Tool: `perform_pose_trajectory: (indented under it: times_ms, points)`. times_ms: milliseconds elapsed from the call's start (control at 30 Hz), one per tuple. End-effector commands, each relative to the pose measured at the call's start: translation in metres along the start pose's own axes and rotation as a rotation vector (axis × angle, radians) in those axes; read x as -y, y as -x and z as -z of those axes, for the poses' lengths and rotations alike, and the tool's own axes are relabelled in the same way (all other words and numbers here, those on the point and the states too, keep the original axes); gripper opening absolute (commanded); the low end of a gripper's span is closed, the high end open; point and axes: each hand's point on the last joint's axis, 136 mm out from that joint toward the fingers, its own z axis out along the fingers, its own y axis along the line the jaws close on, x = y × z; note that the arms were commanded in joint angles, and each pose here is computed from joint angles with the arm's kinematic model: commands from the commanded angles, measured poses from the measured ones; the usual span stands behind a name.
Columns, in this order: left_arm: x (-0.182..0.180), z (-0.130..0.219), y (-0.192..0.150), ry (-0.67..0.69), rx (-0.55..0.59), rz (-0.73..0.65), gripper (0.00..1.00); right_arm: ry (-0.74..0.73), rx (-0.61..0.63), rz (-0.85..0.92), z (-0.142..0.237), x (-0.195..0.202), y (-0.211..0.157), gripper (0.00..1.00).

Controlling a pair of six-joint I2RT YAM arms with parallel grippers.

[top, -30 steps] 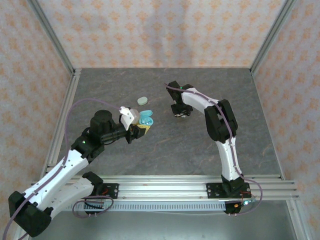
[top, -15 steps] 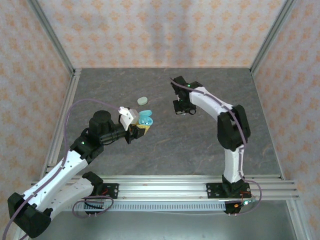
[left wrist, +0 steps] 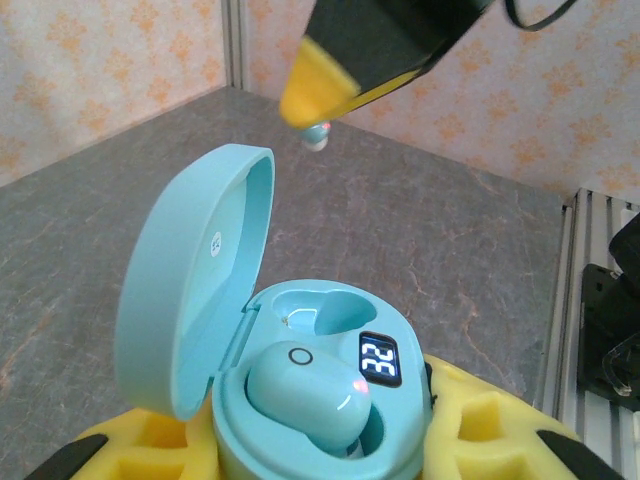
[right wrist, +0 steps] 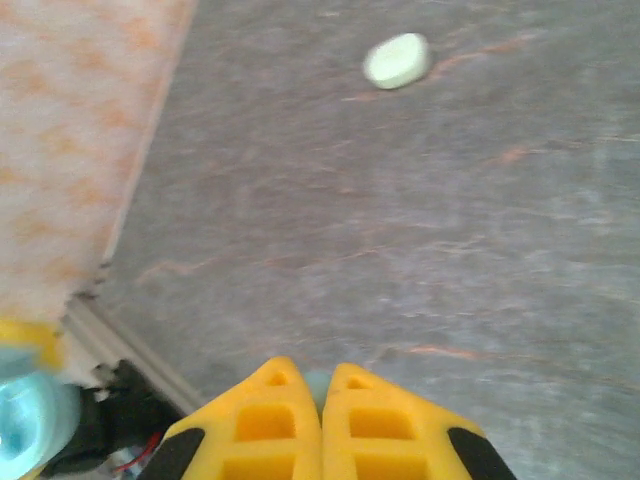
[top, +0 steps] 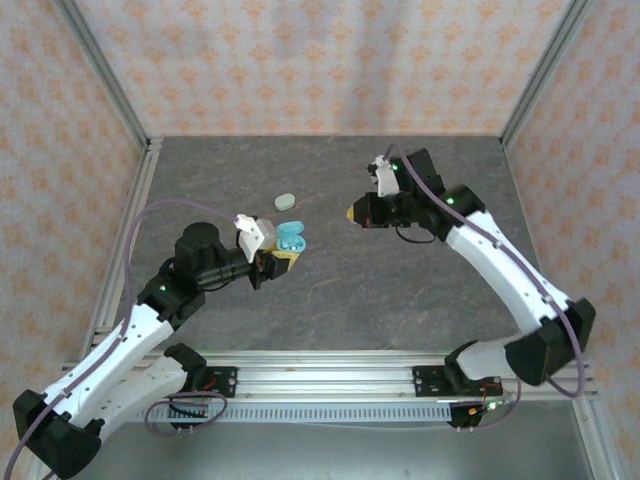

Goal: Insert wireless bluetooth earbuds into charging case

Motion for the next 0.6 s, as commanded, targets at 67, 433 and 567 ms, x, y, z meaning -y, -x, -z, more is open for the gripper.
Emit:
perform_pose_trajectory:
  times_ms: [67, 433, 567]
  points:
    - [0.01, 0.009, 0.028, -0.043, 0.071, -0.015, 0.23, 0.272, 0.037, 0.055, 0.022, -0.066, -0.017, 0.03]
    - [0.017, 0.005, 0.035, -0.102, 0.08, 0.011, 0.23, 0.493, 0.053, 0.179, 0.03, -0.124, -0.027, 0.01]
    - [0.018, 0.006, 0.036, -0.108, 0.084, 0.014, 0.23, 0.525, 0.036, 0.191, 0.024, -0.131, -0.029, 0.0]
